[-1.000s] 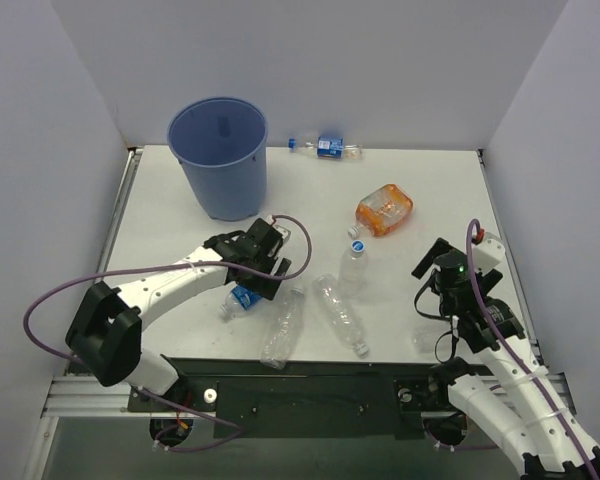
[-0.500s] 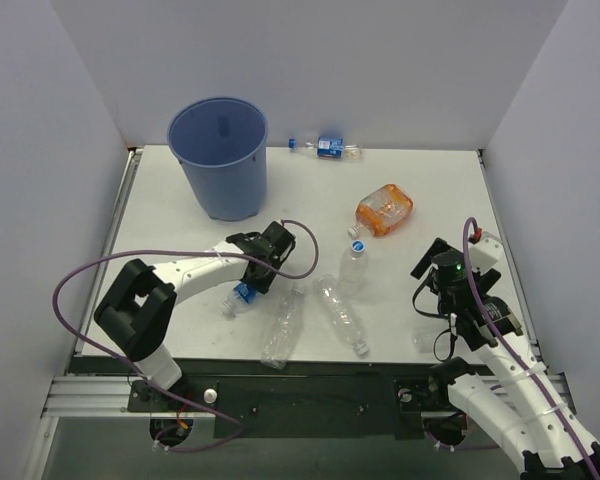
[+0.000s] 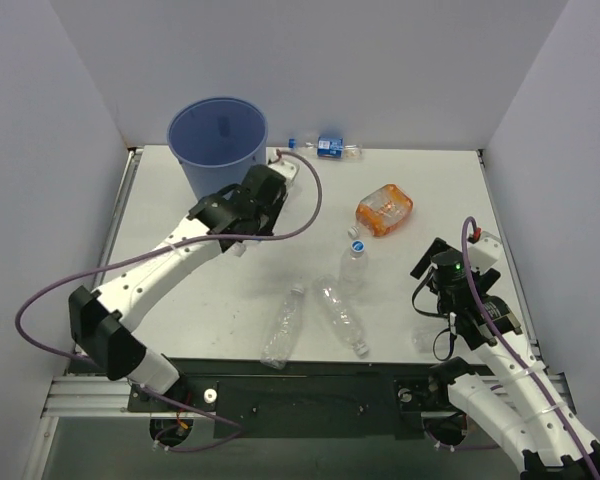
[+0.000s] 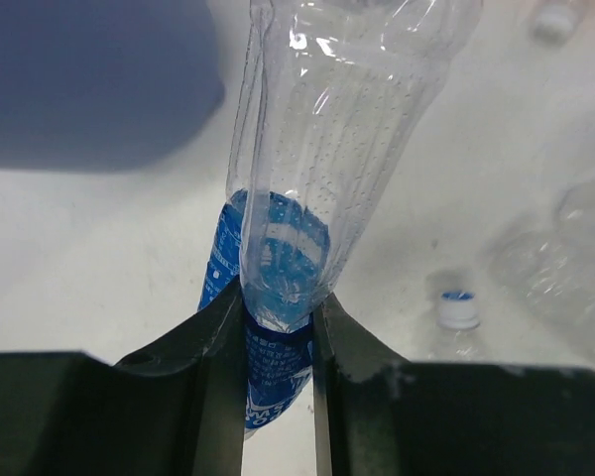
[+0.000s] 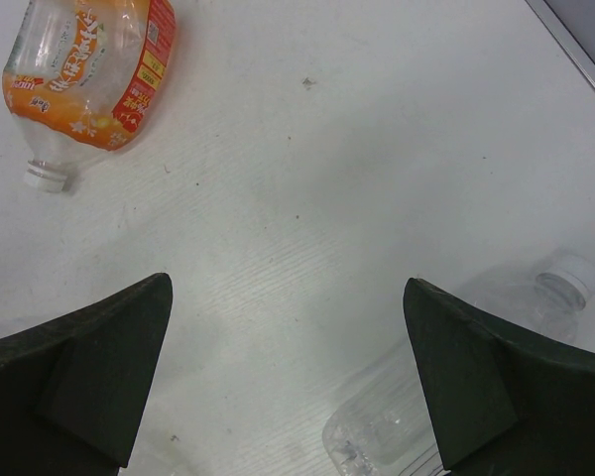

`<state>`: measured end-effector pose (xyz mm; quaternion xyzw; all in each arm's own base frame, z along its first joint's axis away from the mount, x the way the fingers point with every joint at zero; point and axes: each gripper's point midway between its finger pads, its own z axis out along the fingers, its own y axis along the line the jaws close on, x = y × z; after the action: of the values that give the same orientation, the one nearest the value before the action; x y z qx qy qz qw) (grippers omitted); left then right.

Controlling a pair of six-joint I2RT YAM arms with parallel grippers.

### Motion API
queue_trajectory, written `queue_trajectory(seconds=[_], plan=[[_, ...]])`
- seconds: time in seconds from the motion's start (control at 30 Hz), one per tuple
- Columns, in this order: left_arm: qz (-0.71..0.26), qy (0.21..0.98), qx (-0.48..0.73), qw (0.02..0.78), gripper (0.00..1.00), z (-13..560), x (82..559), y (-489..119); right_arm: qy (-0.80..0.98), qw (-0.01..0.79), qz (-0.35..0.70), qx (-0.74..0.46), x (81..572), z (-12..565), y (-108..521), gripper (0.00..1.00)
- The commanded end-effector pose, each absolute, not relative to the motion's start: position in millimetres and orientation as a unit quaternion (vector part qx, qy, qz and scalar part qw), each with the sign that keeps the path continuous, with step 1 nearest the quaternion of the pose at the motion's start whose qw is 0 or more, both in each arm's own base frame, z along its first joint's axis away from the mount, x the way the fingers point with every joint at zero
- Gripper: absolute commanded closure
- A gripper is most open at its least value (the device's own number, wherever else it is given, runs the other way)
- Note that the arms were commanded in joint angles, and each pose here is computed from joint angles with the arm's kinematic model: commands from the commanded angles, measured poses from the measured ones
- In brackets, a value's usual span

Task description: Put the plastic bottles in the bin

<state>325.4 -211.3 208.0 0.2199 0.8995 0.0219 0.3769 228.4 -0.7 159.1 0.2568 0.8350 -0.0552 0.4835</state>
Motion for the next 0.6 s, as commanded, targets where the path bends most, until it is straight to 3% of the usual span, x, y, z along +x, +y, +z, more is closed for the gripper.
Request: queue_trajectory(seconds=[0.0,0.07,0.2,0.33,0.53,0.57], plan=[[-0.026,0.831,0.171,0.528,0.93,337.2,349.0,-208.9,0.829,0.492,-0.059,0.26,231.9,162.7,-1.6,0.04],[-0.046,0.788,0.128,0.6,0.93,386.8,367.9,-200.3,0.827,0.494,-0.057,0.262,231.9,163.3,-1.2,0.04],[-0.033,0.739,0.039,0.672,0.93,436.2,411.1,-156.1,0.826,0.496,-0.05,0.263,230.6,164.8,-0.2,0.04],[-0.037,0.694,-0.023,0.719,0.91,459.4,452.6,-126.6,0.825,0.497,-0.045,0.265,226.6,163.2,-0.7,0.05],[-0.046,0.672,-0.069,0.736,0.89,443.8,511.6,-106.5,0.819,0.504,-0.05,0.271,220.8,168.4,-5.8,0.05],[-0.046,0.67,-0.074,0.737,0.84,446.7,516.3,-105.0,0.819,0.504,-0.052,0.27,219.4,169.1,-7.0,0.05]])
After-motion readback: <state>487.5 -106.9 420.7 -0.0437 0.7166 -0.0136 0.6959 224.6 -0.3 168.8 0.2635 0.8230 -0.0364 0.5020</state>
